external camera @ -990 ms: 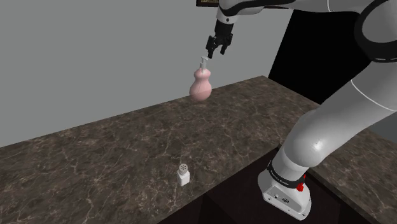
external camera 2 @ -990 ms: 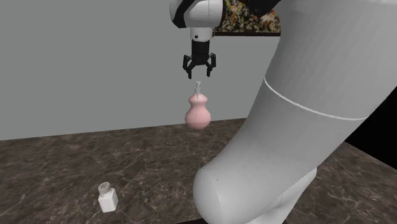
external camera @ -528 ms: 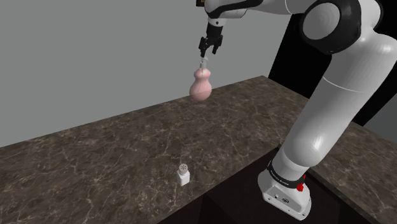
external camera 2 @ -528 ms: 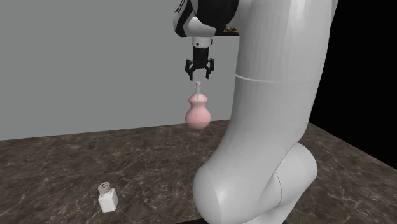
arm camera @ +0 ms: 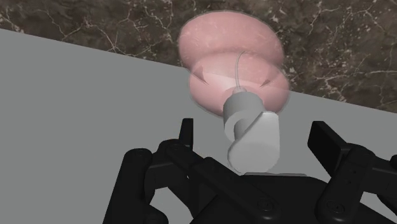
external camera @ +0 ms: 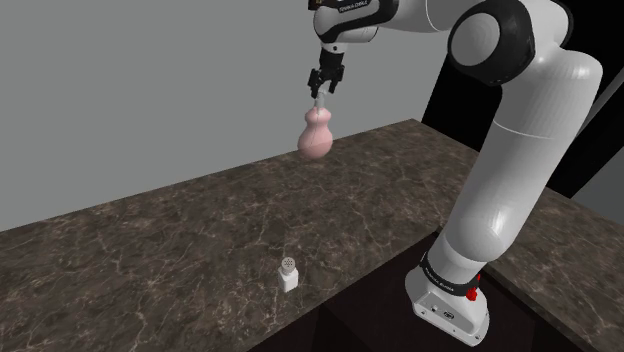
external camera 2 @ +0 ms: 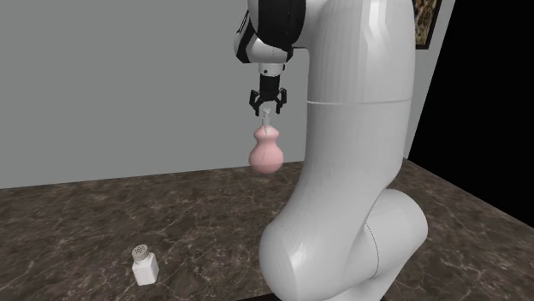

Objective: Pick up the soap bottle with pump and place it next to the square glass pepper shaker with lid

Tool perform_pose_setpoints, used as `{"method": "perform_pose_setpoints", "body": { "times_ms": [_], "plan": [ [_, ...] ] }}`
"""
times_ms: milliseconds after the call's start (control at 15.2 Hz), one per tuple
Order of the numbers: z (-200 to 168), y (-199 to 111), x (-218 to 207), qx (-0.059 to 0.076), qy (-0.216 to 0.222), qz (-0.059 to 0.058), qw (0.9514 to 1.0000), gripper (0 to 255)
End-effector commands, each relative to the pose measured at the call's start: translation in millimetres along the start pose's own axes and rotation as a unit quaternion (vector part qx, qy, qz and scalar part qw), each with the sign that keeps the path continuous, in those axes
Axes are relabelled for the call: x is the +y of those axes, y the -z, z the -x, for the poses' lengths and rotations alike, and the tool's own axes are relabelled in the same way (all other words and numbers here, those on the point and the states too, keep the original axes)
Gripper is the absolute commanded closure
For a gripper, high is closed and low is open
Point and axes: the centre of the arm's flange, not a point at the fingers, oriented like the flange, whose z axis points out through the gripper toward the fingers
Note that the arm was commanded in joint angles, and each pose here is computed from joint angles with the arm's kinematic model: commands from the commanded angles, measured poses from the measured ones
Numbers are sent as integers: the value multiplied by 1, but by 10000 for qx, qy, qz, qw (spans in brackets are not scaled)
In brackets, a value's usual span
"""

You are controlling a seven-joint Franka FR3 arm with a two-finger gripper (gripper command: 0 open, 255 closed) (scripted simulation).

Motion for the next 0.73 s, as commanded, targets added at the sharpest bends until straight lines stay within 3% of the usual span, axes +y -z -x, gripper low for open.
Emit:
{"method": "perform_pose_setpoints", "body": {
  "times_ms": [0,462,528,660],
  "plan": [
    [0,-8,-1,3,-1,0,10000,0],
    [0,-8,-1,3,-1,0,10000,0],
    [0,-8,-1,3,-1,0,10000,255],
    [0,-8,-1,3,-1,0,10000,255]
  ]
}}
